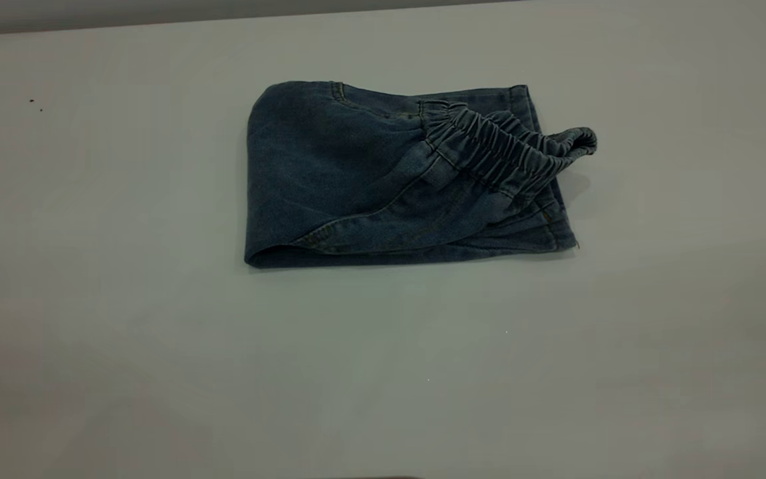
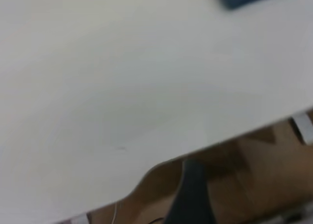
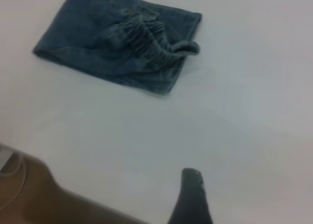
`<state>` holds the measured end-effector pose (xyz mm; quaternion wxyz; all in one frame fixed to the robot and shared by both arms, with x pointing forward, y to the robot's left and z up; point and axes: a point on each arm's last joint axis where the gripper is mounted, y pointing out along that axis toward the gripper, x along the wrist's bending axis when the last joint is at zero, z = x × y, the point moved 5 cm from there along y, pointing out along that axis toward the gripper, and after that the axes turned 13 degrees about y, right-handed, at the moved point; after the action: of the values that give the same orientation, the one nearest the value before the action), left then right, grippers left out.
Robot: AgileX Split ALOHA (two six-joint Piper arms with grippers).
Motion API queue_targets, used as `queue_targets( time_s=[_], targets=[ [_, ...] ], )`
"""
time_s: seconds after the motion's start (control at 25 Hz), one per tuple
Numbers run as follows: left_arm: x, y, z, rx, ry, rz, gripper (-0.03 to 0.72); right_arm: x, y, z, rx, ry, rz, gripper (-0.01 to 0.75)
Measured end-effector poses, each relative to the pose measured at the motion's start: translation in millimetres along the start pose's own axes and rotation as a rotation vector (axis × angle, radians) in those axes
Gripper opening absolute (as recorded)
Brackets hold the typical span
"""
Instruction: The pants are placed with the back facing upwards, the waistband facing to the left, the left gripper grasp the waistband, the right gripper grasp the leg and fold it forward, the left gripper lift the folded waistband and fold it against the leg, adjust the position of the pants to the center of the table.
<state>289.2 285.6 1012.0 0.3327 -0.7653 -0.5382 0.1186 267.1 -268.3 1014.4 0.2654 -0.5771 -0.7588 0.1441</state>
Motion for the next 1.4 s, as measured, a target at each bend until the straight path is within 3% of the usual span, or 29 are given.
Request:
queue_targets(
  time_s=[0.2, 0.32, 1.12, 1.4],
  targets=[
    [7, -10, 5, -0.042, -0.118, -0.175, 0.553, -3, 2, -3, -0.032, 0.075, 0.099, 0.478],
    [7, -17, 8, -0.088, -0.139, -0.23, 0.553, -5, 3, -4, -0.047, 0.111, 0.151, 0.474],
    [6, -19, 9, -0.104, -0.14, -0.242, 0.553, -6, 3, -4, -0.051, 0.121, 0.161, 0.473],
    [6, -19, 9, -0.104, -0.14, -0.242, 0.553, -27, -2, -4, -0.08, 0.218, 0.313, 0.473]
  ],
)
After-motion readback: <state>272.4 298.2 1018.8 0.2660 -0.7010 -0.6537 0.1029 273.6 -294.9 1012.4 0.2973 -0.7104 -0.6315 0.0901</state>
